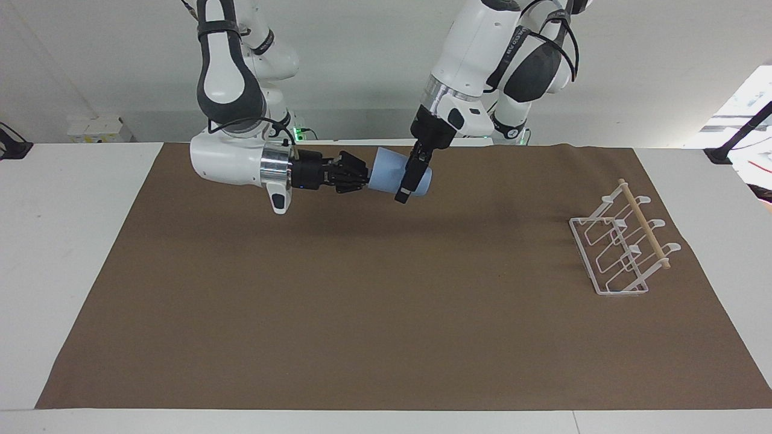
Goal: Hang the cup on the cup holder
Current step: 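Close the left gripper on the cup base, then open the right gripper and withdraw it while the left gripper pulls away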
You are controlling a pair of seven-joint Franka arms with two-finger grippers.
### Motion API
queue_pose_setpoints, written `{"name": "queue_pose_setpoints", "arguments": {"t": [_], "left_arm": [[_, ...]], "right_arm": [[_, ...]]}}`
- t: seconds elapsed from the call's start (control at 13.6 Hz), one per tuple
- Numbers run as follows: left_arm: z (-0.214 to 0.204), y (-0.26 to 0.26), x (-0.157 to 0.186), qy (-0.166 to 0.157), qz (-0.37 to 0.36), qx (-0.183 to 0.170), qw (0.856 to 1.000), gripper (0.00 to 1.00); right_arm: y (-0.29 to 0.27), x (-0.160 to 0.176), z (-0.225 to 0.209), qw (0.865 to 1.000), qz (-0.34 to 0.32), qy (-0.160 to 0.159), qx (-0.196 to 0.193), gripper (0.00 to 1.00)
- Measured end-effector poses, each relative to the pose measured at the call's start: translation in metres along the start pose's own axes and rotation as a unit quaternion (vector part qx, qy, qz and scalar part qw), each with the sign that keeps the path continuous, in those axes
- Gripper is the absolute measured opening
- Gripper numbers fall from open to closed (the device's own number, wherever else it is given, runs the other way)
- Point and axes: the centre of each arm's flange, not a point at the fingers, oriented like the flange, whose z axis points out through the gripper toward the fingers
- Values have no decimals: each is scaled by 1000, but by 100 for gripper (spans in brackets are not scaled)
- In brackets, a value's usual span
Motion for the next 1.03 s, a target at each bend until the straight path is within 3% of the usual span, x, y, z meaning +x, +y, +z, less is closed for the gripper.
{"name": "queue_pose_setpoints", "arguments": {"t": [0.07, 0.59, 0.74, 1.03], "left_arm": [[0, 0, 0, 0, 0, 1, 1000, 75], [0, 0, -1, 0, 0, 0, 1000, 74], [2, -2, -3, 0, 2, 2, 1000, 74], [3, -3, -8, -1, 6, 3, 1000, 74]], "right_arm": [[0, 0, -1, 1000, 0, 1, 0, 5], [0, 0, -2, 1000, 1, 1, 0, 5], [-1, 0, -2, 1000, -1, 1, 1, 19], [-3, 1, -8, 1000, -1, 7, 3, 62]]}}
